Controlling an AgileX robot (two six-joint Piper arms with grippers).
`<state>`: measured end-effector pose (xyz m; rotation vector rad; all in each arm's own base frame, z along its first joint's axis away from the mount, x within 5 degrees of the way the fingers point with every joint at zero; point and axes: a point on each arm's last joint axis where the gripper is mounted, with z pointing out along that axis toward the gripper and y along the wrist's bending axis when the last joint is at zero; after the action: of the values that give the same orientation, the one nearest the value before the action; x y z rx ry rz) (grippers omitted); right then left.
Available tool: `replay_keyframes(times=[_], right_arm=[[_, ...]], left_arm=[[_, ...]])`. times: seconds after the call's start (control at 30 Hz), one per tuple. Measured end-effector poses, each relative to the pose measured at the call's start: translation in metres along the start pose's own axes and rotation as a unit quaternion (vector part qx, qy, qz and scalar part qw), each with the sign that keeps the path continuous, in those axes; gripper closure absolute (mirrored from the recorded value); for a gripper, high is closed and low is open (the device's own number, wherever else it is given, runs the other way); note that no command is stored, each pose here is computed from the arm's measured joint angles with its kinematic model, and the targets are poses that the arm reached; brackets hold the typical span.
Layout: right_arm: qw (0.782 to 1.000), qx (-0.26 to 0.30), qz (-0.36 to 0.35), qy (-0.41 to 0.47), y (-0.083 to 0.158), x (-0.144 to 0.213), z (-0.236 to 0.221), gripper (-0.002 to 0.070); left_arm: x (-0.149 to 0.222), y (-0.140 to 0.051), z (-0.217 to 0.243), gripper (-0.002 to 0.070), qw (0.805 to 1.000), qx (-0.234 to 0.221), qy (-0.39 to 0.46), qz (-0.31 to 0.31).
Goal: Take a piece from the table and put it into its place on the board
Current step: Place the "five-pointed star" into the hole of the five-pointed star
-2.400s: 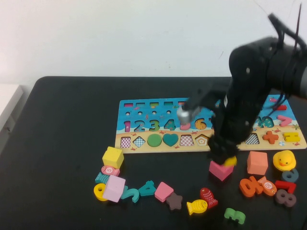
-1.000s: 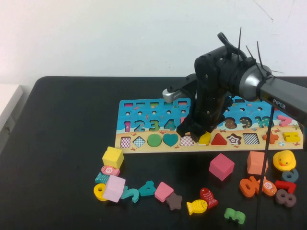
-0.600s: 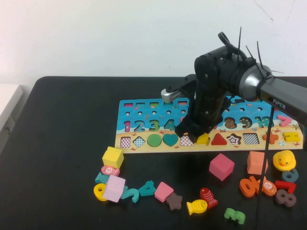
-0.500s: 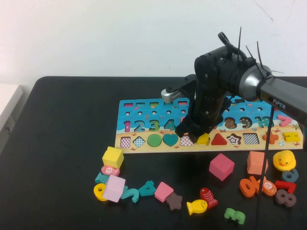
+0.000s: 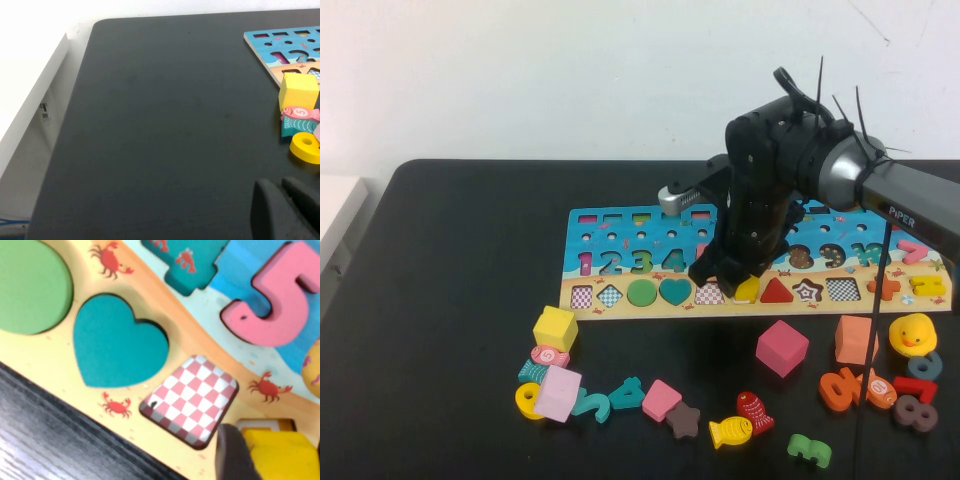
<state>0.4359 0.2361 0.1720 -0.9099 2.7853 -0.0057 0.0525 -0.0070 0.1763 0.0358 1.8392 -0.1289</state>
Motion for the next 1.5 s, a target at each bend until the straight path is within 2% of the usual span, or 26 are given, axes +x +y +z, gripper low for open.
replay_keyframes(times=[0.27,0.63,1.5], right_arm=[[1.000,-0.001,0.000,0.009,0.0002,0.0016,0.0000,0.0316],[1.000,-0.005,0.002,0.009,0.0009,0.0017,0.0000,0.0251],[0.999,-0.028,0.026,-0.003,0.0051,-0.0007,-0.0001,0.0288]], left_arm=[[0.0000,0.0000,0.0000,0.0677,1.000,0.000,0.000,0.000],[0.0000,0.0000,0.0000,0.0677,1.000,0.000,0.000,0.000],[0.0000,0.0000,0.0000,0.0677,1.000,0.000,0.000,0.000]])
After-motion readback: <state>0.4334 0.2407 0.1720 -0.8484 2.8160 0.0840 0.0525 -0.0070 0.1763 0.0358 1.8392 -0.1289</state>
